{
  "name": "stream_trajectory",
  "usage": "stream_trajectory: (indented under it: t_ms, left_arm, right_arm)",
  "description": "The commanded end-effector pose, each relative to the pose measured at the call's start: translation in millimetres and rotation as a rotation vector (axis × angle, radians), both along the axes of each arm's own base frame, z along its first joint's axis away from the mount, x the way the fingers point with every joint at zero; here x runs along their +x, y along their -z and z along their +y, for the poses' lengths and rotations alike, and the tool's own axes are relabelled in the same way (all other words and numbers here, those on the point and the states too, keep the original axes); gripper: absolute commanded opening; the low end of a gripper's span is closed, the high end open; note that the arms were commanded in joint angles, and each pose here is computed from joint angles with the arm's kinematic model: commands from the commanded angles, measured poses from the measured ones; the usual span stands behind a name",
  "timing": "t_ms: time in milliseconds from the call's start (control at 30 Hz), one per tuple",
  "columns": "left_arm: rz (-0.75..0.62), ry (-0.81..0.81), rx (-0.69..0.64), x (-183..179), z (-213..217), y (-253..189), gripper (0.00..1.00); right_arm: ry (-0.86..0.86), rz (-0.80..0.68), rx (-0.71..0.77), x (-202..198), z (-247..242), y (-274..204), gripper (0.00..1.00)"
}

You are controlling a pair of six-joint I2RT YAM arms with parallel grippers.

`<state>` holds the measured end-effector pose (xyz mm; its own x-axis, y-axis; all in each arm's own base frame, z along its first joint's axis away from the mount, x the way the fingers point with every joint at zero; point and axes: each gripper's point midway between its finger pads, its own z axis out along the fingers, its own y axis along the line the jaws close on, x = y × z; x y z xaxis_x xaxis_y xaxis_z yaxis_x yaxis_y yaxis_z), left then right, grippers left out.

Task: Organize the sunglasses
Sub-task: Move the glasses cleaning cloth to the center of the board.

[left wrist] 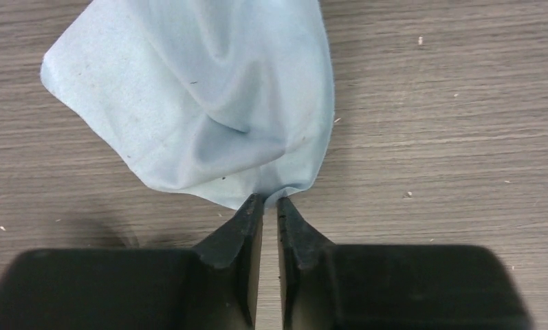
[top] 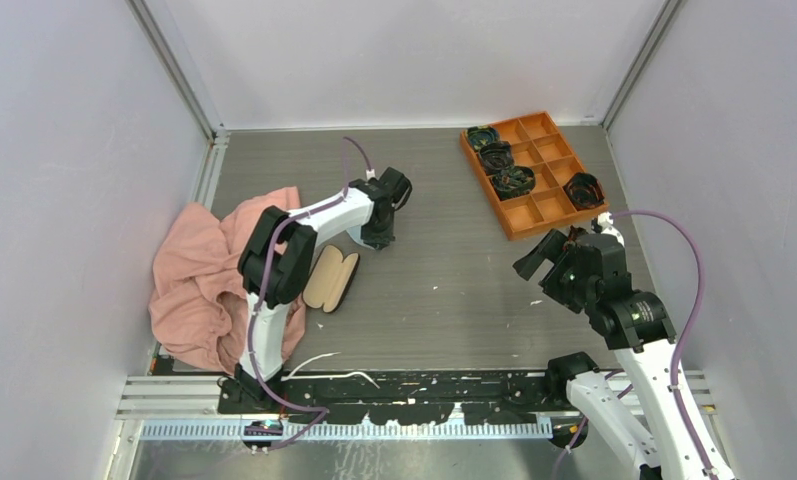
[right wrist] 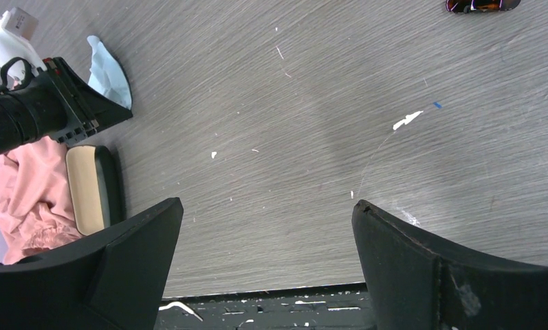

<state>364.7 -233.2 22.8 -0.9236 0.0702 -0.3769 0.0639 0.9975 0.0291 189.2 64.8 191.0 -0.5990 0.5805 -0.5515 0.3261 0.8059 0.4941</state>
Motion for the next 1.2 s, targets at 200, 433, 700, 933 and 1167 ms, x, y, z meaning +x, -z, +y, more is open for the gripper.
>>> stream_trajectory:
  t_ms: [200, 433, 700, 933, 1167]
  left_arm:
    - [0.025, 0.067, -0.027, 4, -7, -9, 0.01]
    - [0.000, 0.197, -0.152, -27, -43, -70, 0.01]
    - [0.022, 0.313, -0.248, -95, -108, -80, 0.01]
    - [0.098, 0.455, -0.362, -179, -196, -73, 0.01]
    - [0.016, 0.471, -0.288, -174, -195, -107, 0.32]
  right_arm:
    - [0.006, -0.026, -0.004, 0, -2, -8, 1.00]
    - [0.004, -0.024, -0.020, 5, -3, -7, 1.00]
    - [-0.005, -0.014, -0.029, 12, -1, -4, 0.99]
    - [0.006, -0.009, -0.049, 11, -6, 1, 1.00]
    - [-0.008, -0.022, -0.083, 11, -9, -5, 1.00]
